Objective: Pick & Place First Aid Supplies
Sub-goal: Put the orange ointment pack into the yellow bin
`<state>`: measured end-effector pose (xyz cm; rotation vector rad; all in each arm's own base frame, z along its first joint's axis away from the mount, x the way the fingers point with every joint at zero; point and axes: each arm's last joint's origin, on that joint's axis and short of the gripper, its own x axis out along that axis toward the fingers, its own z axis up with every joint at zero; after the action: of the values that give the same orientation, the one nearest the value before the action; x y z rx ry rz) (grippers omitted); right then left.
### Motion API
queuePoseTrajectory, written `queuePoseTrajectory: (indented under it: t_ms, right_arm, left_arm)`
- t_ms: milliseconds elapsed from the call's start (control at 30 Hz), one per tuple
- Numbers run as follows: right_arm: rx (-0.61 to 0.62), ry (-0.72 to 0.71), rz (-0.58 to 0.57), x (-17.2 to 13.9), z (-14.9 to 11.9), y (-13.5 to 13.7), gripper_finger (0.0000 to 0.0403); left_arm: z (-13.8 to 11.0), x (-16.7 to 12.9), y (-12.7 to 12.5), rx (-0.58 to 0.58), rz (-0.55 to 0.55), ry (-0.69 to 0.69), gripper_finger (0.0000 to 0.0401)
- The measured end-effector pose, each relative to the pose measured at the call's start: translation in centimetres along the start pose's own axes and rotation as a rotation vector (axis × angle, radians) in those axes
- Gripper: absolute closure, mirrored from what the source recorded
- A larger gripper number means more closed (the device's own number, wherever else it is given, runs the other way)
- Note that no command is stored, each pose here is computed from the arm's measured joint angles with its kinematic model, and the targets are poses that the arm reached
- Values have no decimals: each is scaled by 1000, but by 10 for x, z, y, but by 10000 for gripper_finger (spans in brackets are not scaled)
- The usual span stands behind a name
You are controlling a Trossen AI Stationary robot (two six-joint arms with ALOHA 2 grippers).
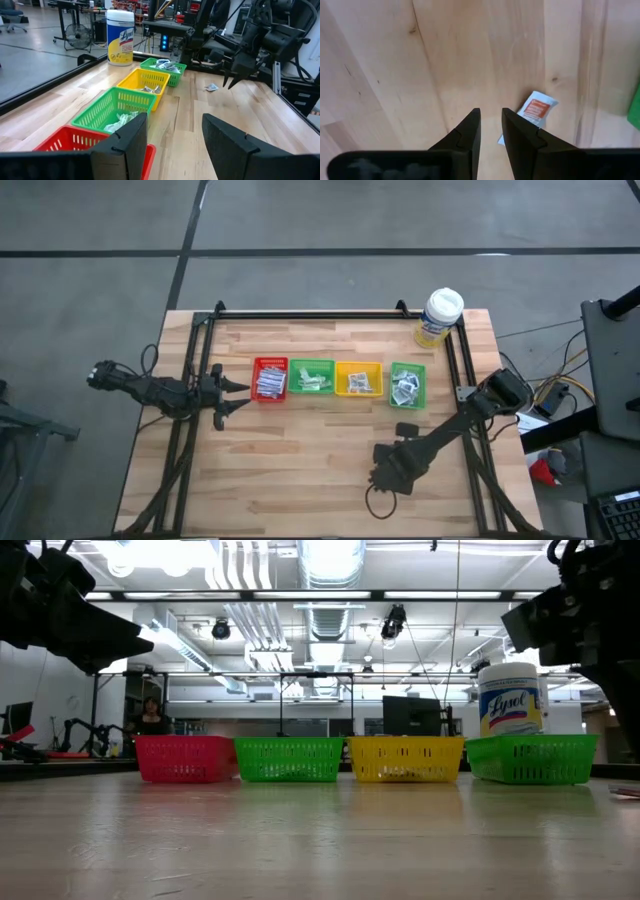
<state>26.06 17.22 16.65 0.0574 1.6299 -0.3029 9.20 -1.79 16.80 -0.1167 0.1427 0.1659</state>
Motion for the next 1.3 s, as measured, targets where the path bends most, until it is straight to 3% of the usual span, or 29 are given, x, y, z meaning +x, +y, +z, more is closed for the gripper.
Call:
queuePoseTrajectory:
  t_ms: [267,700,1067,1300]
  right_arm:
    - [29,5,-4,1,-1,-1,311]
    - [50,2,-24,4,-1,-3,210]
    - [85,75,-101,30,-17,-16,204]
    - [107,74,-23,42,-22,-25,205]
  left_arm:
    - [0,0,0,0,0,0,213]
    - [0,0,0,0,0,0,213]
    - [0,0,0,0,0,0,213]
    - [0,0,0,0,0,1,213]
